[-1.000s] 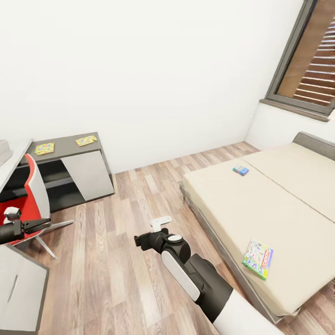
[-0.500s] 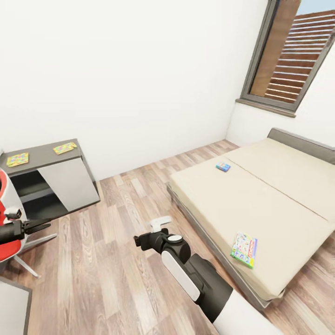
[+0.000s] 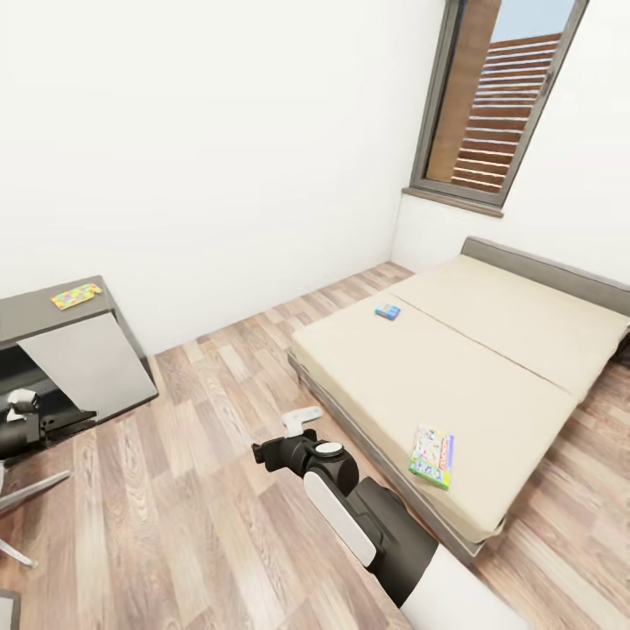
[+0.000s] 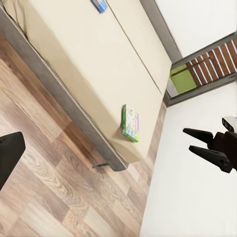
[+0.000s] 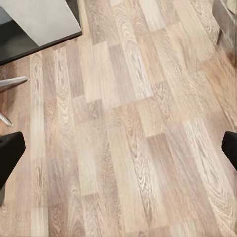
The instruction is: Put all the toys in the child's room - the three board games (two on the bed and one on the table), the two jigsaw puzzles on the table, and the tennis ball on the table - inside the toy box on the table in the child's room.
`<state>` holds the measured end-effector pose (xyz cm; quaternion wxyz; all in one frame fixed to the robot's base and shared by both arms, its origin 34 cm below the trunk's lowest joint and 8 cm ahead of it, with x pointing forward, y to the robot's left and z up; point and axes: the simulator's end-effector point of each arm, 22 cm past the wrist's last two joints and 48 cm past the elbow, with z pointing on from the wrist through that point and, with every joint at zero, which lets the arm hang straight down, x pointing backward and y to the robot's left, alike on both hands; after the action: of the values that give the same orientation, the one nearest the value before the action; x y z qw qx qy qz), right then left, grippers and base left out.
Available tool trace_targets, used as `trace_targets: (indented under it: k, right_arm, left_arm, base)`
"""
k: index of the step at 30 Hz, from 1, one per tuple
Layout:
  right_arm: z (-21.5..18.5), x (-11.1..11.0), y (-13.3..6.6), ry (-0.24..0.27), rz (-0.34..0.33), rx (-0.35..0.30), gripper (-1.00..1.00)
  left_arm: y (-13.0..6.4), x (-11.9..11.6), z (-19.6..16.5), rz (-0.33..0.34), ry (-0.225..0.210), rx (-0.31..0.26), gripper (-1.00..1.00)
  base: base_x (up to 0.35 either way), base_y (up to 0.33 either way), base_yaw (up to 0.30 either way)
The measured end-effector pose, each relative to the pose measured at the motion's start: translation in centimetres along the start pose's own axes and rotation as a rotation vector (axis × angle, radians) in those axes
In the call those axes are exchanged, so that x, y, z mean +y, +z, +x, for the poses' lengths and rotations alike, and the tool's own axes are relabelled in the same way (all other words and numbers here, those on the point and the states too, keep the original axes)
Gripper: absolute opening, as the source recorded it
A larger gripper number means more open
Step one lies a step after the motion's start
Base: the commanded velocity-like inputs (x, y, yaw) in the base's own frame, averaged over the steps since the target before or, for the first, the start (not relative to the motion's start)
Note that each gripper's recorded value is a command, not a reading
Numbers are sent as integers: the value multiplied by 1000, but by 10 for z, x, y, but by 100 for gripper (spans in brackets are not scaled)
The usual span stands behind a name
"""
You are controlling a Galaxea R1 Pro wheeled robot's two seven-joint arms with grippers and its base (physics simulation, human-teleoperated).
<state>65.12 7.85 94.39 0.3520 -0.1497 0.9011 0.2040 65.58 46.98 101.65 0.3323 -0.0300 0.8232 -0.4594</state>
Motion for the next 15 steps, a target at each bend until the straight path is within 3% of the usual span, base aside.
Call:
trace_targets:
  k: [8,15]
  right_arm:
    - [-3,1,-3,-4,2,-7,100]
    - [-7,2,-5,-9,3,-14,100]
  left_arm:
    - [-2,-4,-2,3,6,-6,100]
    - [-3,-7,-5,6,11,-11,100]
  base:
    - [0,236,-252]
    - [0,110,-248]
